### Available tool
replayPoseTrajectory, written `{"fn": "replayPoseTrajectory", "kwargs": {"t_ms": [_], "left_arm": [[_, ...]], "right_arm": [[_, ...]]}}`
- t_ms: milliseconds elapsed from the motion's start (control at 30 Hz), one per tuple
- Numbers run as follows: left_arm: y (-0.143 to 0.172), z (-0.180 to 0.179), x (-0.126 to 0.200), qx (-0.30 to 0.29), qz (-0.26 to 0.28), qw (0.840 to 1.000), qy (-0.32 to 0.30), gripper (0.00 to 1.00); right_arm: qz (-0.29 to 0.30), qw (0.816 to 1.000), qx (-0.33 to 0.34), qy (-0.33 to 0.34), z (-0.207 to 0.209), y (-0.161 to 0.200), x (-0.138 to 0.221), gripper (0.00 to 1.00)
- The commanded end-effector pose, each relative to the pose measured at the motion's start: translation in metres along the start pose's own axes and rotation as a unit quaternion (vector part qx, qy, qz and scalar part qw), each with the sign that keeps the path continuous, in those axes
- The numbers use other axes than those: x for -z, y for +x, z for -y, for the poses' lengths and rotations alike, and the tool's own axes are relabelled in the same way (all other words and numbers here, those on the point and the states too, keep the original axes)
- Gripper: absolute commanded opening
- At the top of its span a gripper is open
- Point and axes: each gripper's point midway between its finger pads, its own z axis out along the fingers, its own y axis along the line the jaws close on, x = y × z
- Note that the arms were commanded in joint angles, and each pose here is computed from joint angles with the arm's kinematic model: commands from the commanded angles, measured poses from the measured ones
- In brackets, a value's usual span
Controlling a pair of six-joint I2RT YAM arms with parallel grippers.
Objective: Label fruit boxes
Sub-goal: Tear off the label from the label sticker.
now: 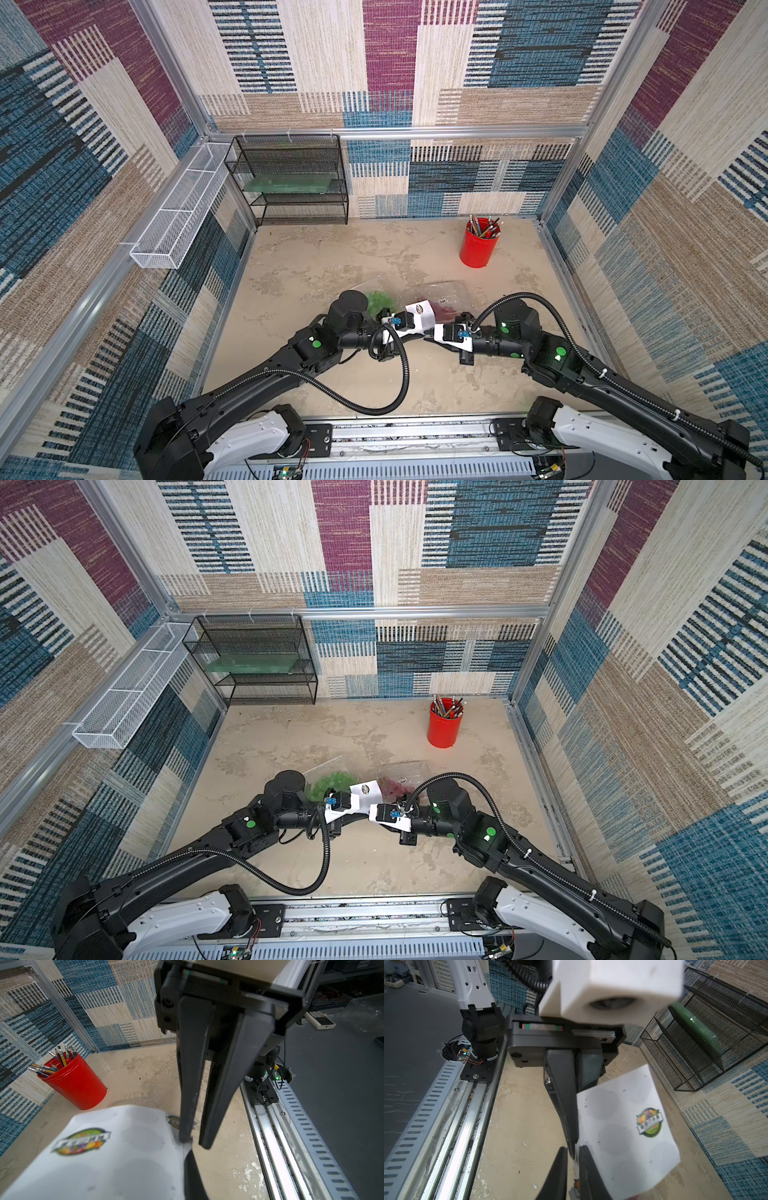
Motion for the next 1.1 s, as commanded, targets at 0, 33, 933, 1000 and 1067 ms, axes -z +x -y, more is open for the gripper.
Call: {"fn": "replayPoseTrajectory", "kwargs": {"t_ms": [0, 33, 933, 1000, 1067], "left_arm": [[-0.0057, 0.0017, 0.0005, -0.001, 0.009, 1.0, 0.008, 0.0], [-0.0046, 0.0024, 0.0001, 0.0, 0.008, 1.0, 0.009, 0.0], [-0.0058, 0.0016, 0.0015, 0.011, 0.011, 1.0, 0.003, 0.24], [-0.007, 0.0004, 0.0029, 0.014, 0.018, 1.0, -0.004, 0.31], [-0.0081, 0.0014, 0.0047, 0.021, 0.026, 0.999, -0.006, 0.35]], "right_arm": [[0.007, 1.0, 0.002, 0.02, 0.0076, -0.0039, 0.0, 0.18], [0.008, 1.0, 0.002, 0.019, 0.0072, -0.0044, 0.0001, 0.18], [0.007, 1.0, 0.002, 0.014, 0.0042, -0.0037, 0.0026, 0.0], [0.006, 1.0, 0.002, 0.013, 0.0033, -0.0026, 0.0028, 0.0], [0.004, 1.0, 0.001, 0.014, 0.0036, -0.0021, 0.0032, 0.0]]}}
